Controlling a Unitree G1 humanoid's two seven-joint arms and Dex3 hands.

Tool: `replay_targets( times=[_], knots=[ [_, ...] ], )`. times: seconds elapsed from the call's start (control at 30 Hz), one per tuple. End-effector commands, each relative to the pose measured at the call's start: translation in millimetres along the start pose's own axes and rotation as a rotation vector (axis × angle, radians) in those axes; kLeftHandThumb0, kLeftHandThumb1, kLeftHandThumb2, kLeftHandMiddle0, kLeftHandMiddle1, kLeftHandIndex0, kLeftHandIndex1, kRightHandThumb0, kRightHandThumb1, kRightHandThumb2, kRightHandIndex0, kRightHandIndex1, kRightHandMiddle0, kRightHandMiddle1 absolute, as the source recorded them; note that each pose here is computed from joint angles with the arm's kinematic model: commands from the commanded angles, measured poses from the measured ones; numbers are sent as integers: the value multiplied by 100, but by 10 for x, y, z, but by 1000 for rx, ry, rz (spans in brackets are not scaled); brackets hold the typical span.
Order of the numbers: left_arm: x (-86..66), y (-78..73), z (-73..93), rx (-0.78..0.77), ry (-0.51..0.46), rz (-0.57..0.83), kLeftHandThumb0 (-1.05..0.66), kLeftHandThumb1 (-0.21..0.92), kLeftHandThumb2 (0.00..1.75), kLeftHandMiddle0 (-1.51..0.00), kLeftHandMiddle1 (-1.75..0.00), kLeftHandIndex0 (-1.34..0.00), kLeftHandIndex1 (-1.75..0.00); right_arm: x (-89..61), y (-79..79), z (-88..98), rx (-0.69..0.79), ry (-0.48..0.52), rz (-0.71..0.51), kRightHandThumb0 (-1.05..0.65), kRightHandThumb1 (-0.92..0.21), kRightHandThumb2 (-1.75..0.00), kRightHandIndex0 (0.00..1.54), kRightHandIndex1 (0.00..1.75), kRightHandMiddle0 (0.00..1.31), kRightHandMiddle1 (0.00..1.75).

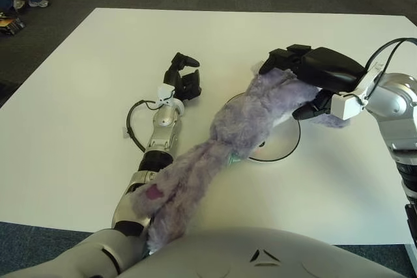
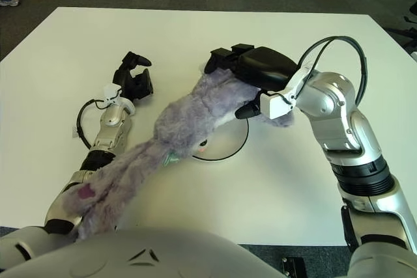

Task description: Put the doll into the plate.

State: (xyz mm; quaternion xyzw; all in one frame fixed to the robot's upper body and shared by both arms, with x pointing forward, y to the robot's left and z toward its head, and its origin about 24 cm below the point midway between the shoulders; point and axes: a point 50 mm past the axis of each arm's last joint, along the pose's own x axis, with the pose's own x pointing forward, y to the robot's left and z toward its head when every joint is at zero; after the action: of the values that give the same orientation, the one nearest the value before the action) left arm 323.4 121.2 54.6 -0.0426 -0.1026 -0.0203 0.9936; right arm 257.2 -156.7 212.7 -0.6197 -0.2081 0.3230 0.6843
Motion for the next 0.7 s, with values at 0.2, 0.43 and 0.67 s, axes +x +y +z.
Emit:
replay_targets(
  times=[0.2,0.43,0.67],
  knots=[
    [-128,42,-171,-27,61,19,-41,56,101,-116,-175,-42,-175,-174,-336,-35,-32,39,-49,-54,-33,-95,16,62,0,82],
    [-128,45,-173,-28,64,24,-41,56,101,-114,-175,-43,-175,-327,-467,-173,45,147,-133,-59,-40,-90,19,64,0,90],
    [-127,55,-176,-19,71,22,-41,56,102,-113,-175,-43,-175,-328,-581,-269,73,191,-155,-62,-40,-88,16,62,0,93]
  ],
)
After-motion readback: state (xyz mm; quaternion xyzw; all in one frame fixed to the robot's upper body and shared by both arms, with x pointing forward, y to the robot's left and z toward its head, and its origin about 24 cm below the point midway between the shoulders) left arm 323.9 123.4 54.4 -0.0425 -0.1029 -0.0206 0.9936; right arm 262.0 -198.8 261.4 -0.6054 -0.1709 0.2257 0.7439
